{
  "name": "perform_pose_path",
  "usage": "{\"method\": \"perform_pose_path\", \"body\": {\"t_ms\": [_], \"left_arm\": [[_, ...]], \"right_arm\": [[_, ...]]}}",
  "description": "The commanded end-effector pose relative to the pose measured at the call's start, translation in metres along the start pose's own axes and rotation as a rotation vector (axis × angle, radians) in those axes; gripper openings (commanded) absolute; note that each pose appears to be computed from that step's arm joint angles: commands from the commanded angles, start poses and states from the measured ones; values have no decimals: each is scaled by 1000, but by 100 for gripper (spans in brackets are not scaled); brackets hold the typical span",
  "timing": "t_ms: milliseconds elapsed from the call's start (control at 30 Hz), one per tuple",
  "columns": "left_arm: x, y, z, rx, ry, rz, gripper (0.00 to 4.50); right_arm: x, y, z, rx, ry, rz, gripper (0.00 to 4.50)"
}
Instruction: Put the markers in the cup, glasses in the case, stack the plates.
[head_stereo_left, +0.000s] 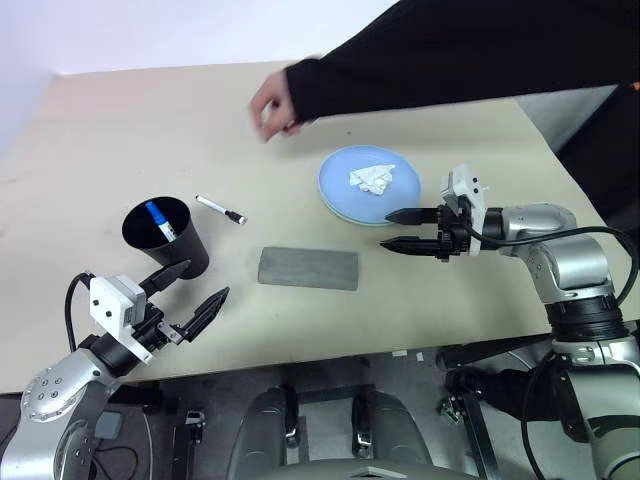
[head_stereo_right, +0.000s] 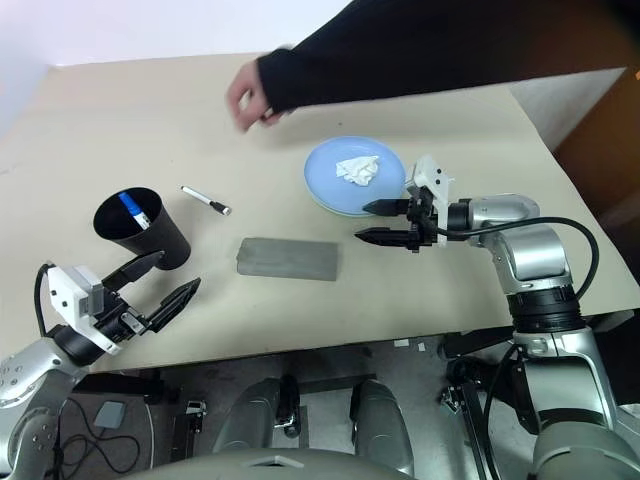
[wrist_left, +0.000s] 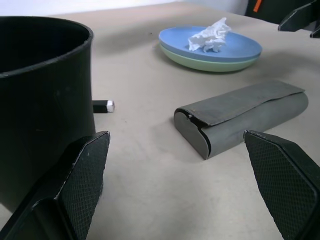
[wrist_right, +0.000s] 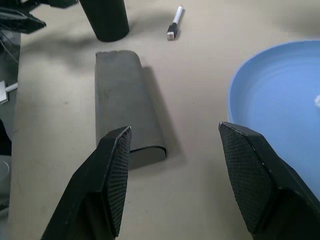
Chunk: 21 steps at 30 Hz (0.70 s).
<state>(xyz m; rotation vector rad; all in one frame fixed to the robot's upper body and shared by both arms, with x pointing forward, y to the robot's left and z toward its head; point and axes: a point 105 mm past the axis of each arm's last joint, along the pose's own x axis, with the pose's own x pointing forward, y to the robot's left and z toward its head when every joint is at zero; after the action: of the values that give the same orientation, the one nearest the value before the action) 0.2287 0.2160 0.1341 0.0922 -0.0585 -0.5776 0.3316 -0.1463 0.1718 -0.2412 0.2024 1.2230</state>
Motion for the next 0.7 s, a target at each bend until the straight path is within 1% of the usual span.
{"method": "perform_pose_path", "body": {"t_ms": [33, 500, 700], "left_arm": [[-1, 1, 3, 20, -11, 2, 447], [-8, 3, 3, 42, -3, 19, 447], [-12, 6, 4, 48, 2, 31, 447]], "right_arm": [[-1, 3, 11, -64, 4, 3, 295], [15, 9, 10, -90, 36, 56, 295], [17, 8, 10, -83, 46, 63, 295]]}}
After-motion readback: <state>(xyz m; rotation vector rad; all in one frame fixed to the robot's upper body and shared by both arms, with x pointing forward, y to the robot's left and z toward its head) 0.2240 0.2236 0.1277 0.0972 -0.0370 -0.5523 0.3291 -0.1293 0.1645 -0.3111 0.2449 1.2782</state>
